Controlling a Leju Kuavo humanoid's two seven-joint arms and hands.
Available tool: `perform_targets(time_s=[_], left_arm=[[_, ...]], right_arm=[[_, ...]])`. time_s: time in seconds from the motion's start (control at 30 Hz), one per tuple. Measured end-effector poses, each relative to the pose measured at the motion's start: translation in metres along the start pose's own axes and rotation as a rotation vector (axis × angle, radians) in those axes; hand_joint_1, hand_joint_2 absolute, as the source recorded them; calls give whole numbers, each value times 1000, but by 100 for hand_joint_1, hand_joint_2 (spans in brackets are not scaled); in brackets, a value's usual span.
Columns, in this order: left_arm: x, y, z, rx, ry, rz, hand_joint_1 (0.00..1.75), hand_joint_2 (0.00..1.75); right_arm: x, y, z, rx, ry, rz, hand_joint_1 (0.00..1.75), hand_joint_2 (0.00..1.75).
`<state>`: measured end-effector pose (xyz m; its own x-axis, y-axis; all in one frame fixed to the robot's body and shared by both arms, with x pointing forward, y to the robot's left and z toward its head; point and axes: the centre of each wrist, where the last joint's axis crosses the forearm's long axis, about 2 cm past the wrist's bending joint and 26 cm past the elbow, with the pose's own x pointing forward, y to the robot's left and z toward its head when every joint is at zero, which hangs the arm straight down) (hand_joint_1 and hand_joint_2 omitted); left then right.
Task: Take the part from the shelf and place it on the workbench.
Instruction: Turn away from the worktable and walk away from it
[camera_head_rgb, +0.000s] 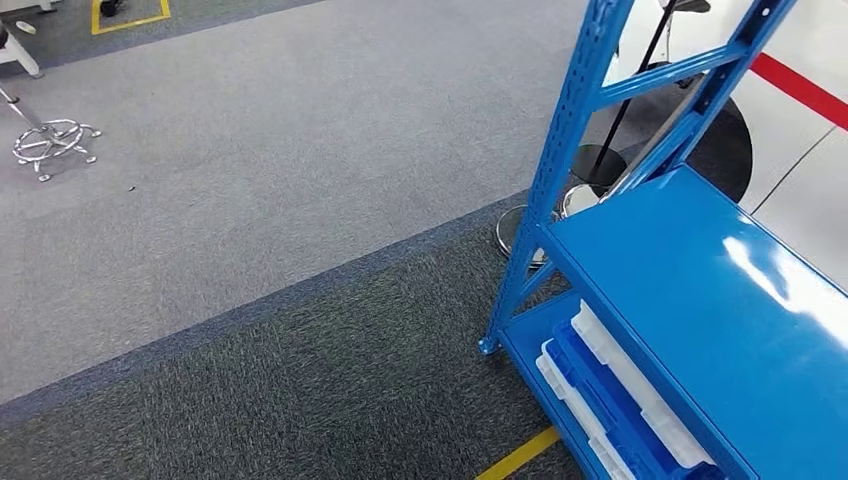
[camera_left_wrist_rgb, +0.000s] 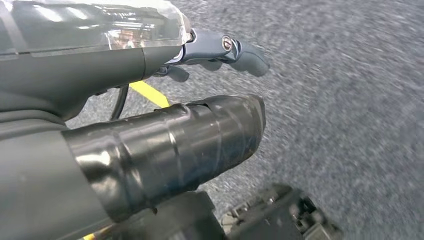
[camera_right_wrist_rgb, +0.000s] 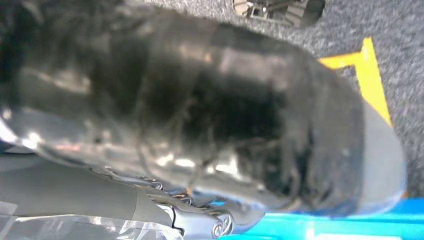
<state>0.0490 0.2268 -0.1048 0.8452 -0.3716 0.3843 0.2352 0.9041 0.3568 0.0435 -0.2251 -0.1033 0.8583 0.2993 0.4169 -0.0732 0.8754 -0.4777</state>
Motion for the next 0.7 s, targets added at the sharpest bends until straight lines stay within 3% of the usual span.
perform_targets(time_s=[0.7], left_arm=[[-6,-1,2,3,17,5,0,0]], right_arm=[[-2,1,2,-4,-5,19,0,0]])
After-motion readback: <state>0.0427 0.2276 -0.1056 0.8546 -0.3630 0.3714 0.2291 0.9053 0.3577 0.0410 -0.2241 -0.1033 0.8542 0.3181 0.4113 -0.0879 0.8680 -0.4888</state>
